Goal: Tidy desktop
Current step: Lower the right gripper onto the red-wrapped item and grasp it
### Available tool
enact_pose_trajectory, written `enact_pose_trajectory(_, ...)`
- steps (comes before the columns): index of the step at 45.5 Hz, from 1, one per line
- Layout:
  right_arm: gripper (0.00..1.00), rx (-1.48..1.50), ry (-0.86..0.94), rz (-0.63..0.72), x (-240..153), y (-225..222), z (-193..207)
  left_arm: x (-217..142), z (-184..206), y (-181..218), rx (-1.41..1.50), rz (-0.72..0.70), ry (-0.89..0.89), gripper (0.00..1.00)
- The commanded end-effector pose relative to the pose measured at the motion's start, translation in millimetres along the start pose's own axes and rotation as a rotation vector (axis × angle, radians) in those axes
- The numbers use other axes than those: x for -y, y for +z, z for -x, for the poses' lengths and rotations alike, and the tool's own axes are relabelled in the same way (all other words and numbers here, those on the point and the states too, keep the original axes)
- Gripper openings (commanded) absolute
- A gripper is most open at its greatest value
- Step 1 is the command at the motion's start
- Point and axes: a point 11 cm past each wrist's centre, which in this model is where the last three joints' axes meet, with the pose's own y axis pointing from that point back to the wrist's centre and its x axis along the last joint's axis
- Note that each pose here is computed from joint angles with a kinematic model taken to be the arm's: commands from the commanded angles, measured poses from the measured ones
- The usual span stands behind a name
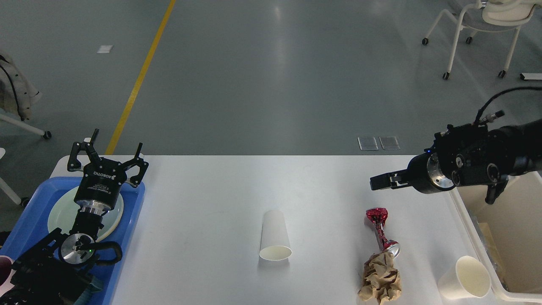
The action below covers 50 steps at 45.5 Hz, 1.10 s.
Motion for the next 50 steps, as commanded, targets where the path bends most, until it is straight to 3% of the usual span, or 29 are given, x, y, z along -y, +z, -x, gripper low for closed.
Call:
enact_pose_trajectory(1, 1.0, 0.027, -0.038, 0.011, 49.9, 7.3, 45.2, 0.0, 0.0, -0.2, 0.0, -0.001, 0.0, 1.0)
enact_pose_trajectory(7, 1.0, 0.075, -0.084, -0.036, 82.7, -10.8, 80.8, 0.0, 0.2, -0.2, -0.001, -0.001, -0.001, 1.0)
enact_pose_trajectory(38, 1.0, 0.03, -0.004, 0.02, 139.9, 29.0, 106.7, 0.0, 0.3, 0.0, -0.001, 0.0, -0.003, 1.0)
enact_pose_trajectory(47, 1.0, 0.04, 0.005, 0.0, 149.3, 19.7, 113.1, 0.0, 0.3, 0.0, -0.001, 0.0, -0.003, 1.0)
enact_pose_trajectory(50, 0.9, 0.04, 0.005, 0.0, 150.0, 19.2, 113.9, 0.0, 0.2, 0.0, -0.001, 0.0, -0.001, 1.0)
